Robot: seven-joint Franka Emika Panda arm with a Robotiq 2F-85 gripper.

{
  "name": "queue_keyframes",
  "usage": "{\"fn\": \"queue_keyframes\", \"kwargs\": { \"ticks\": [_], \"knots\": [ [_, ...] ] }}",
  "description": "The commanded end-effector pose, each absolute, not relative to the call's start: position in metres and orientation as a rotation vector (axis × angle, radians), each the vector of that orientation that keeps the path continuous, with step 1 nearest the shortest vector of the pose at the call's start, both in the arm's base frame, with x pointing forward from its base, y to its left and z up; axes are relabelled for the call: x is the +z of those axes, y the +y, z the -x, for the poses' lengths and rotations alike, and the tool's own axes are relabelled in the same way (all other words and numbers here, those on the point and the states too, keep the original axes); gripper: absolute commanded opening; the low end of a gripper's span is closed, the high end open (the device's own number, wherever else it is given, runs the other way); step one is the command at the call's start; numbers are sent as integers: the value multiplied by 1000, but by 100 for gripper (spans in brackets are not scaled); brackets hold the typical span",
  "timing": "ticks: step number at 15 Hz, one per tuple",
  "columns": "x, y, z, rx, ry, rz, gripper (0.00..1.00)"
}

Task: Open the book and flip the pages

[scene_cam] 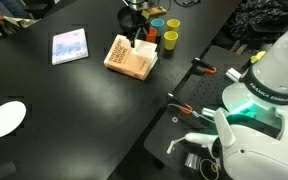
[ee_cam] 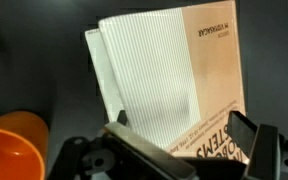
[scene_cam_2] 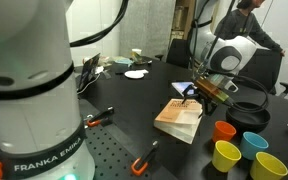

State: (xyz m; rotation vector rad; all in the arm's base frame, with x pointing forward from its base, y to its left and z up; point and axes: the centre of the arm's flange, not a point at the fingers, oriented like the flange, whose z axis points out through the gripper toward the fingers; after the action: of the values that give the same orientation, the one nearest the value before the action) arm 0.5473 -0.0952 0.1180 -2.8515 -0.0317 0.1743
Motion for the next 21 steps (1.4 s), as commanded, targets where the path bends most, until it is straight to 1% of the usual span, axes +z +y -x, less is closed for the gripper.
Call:
{"fn": "queue_keyframes", "kwargs": {
  "ticks": [1, 6, 13, 21],
  "knots": [
    [155, -51, -547, 188, -92, 2863, 100],
    [191, 13, -545, 197, -212, 2935, 100],
    [243, 89, -513, 199, -361, 3026, 100],
    [230, 109, -498, 289, -535, 2680, 100]
  ]
}}
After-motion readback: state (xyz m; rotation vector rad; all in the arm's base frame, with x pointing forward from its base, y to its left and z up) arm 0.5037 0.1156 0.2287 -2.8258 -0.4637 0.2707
